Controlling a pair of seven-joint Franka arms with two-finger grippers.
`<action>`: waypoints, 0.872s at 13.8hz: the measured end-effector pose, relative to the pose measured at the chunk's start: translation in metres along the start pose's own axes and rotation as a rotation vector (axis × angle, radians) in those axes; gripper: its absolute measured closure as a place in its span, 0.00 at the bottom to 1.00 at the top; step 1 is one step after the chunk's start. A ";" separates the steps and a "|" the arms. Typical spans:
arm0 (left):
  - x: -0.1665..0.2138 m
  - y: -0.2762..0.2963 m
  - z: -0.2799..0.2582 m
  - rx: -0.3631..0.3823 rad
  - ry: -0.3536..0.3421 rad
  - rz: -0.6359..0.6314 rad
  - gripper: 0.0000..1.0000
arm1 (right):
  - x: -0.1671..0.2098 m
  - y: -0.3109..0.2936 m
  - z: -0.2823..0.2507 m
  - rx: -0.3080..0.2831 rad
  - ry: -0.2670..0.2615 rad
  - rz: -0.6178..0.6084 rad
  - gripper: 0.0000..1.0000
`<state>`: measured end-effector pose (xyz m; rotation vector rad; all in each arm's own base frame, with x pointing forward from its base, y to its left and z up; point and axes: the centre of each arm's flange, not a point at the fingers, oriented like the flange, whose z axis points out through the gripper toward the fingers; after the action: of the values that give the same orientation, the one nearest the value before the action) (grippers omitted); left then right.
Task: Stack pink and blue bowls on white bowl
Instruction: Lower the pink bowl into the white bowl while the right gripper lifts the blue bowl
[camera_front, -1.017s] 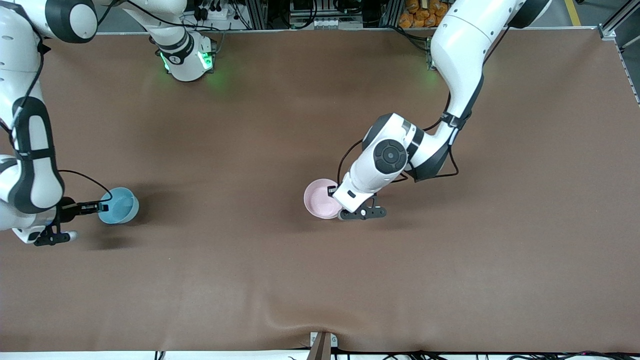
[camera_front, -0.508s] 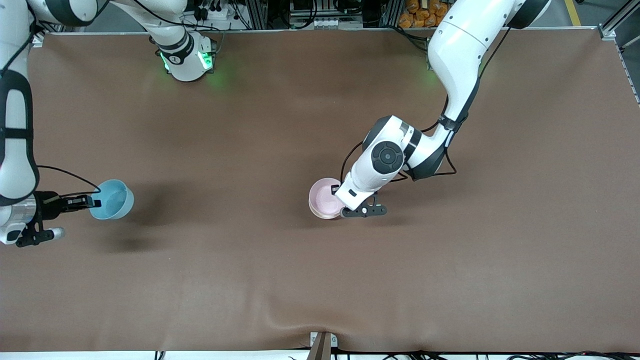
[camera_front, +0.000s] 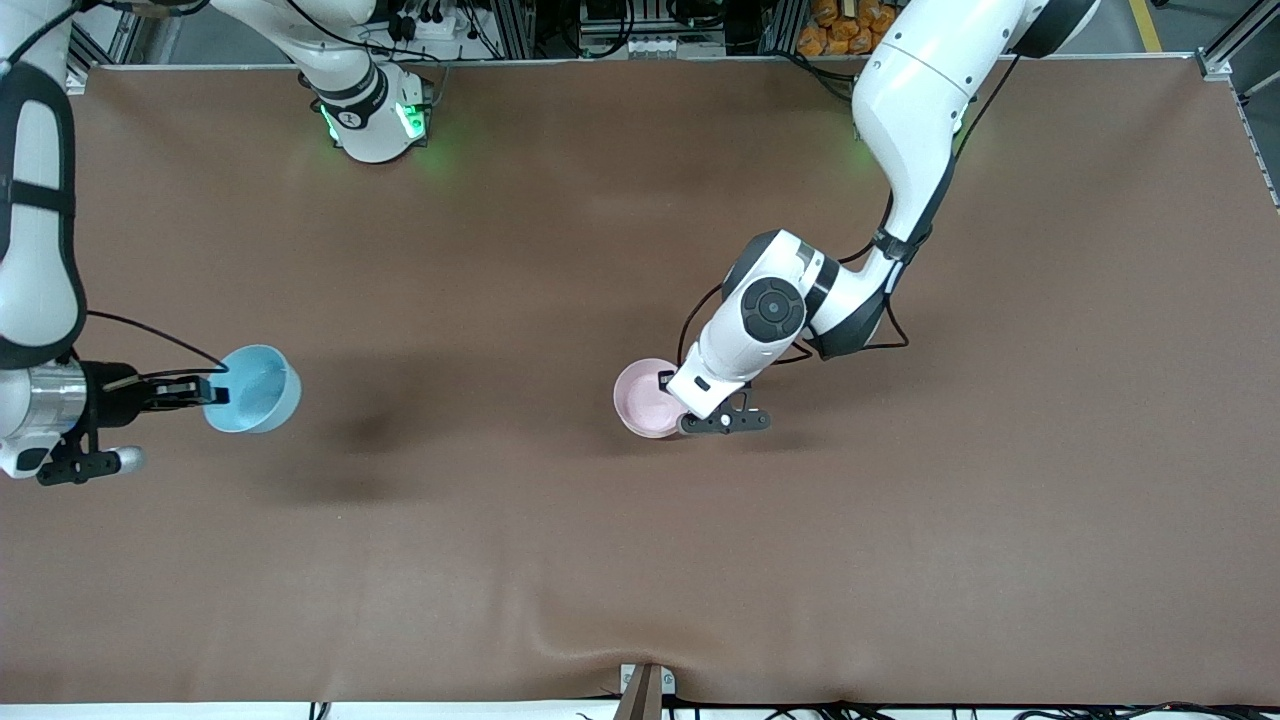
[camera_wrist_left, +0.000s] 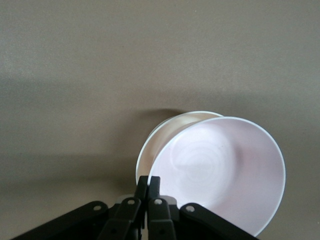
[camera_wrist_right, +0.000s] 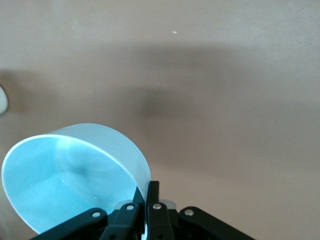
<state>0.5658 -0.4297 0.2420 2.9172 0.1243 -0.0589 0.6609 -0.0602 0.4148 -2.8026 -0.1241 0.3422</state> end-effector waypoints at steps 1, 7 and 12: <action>0.000 -0.001 0.002 0.002 -0.002 -0.001 0.97 | 0.000 -0.015 -0.002 0.008 0.004 0.006 0.97; -0.002 -0.003 0.006 0.007 -0.007 -0.006 0.82 | 0.007 -0.072 0.022 0.040 -0.035 0.108 0.97; 0.004 -0.003 -0.002 -0.004 0.009 -0.023 0.29 | 0.012 -0.130 0.046 0.053 -0.061 0.184 0.97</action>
<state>0.5694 -0.4262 0.2427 2.9122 0.1596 -0.0494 0.6549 0.0784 0.4110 -2.7579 0.1279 0.4665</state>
